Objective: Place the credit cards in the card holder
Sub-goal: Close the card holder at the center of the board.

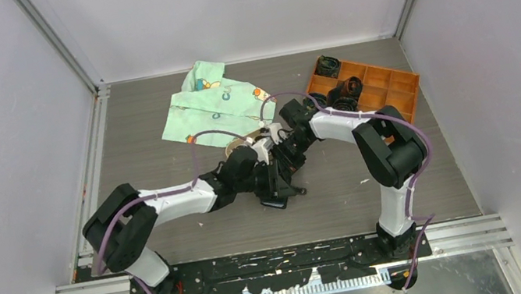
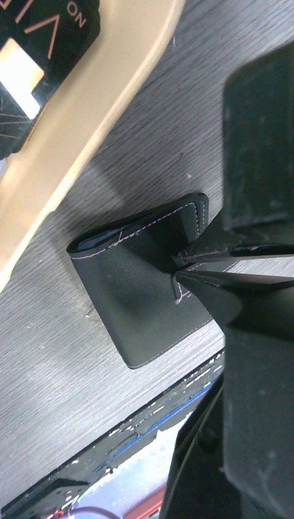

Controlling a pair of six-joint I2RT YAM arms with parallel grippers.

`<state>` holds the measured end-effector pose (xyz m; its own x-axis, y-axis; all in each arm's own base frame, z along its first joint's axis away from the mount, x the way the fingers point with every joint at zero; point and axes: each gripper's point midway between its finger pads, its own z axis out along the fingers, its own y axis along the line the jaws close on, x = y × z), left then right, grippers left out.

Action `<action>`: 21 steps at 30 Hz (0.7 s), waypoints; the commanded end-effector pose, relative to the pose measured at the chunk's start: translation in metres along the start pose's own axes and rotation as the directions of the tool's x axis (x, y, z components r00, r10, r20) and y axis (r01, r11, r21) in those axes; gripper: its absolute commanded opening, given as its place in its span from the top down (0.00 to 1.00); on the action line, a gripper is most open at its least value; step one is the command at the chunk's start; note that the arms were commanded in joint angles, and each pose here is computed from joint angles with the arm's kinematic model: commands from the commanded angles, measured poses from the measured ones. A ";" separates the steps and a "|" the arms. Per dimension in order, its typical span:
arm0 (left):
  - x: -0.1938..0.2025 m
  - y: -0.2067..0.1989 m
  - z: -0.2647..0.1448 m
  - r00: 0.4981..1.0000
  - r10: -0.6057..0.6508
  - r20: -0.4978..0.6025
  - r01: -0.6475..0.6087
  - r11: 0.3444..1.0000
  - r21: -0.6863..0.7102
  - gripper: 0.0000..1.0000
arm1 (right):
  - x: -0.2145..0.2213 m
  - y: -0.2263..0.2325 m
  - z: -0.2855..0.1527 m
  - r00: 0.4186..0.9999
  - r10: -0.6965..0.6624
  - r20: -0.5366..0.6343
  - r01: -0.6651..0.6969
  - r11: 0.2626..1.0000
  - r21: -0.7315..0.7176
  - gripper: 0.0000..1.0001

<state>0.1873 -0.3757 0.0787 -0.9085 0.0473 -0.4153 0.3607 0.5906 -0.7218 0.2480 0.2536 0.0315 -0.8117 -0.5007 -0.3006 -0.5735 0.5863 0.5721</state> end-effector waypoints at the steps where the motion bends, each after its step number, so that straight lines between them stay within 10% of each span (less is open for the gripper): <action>1: -0.029 -0.038 -0.028 0.990 0.089 0.108 -0.096 0.993 0.063 0.58 | 0.000 -0.017 -0.005 0.998 -0.053 -0.034 0.057 0.993 0.099 0.83; 9: -0.028 0.004 -0.081 0.956 0.181 0.232 -0.155 0.980 -0.126 0.41 | 0.002 -0.015 -0.006 0.997 -0.064 -0.044 0.068 0.994 0.086 0.83; 21: -0.016 0.048 -0.067 0.965 -0.060 0.256 0.070 0.997 -0.031 0.36 | 0.008 -0.017 -0.004 0.994 -0.083 -0.069 0.088 0.993 0.079 0.83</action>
<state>0.1928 -0.2695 0.0631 -0.8569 -0.1280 -0.4993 0.2686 0.7160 -0.6444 0.2465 0.2468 0.0303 -0.7738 -0.5547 -0.3060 -0.6218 0.5728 0.5341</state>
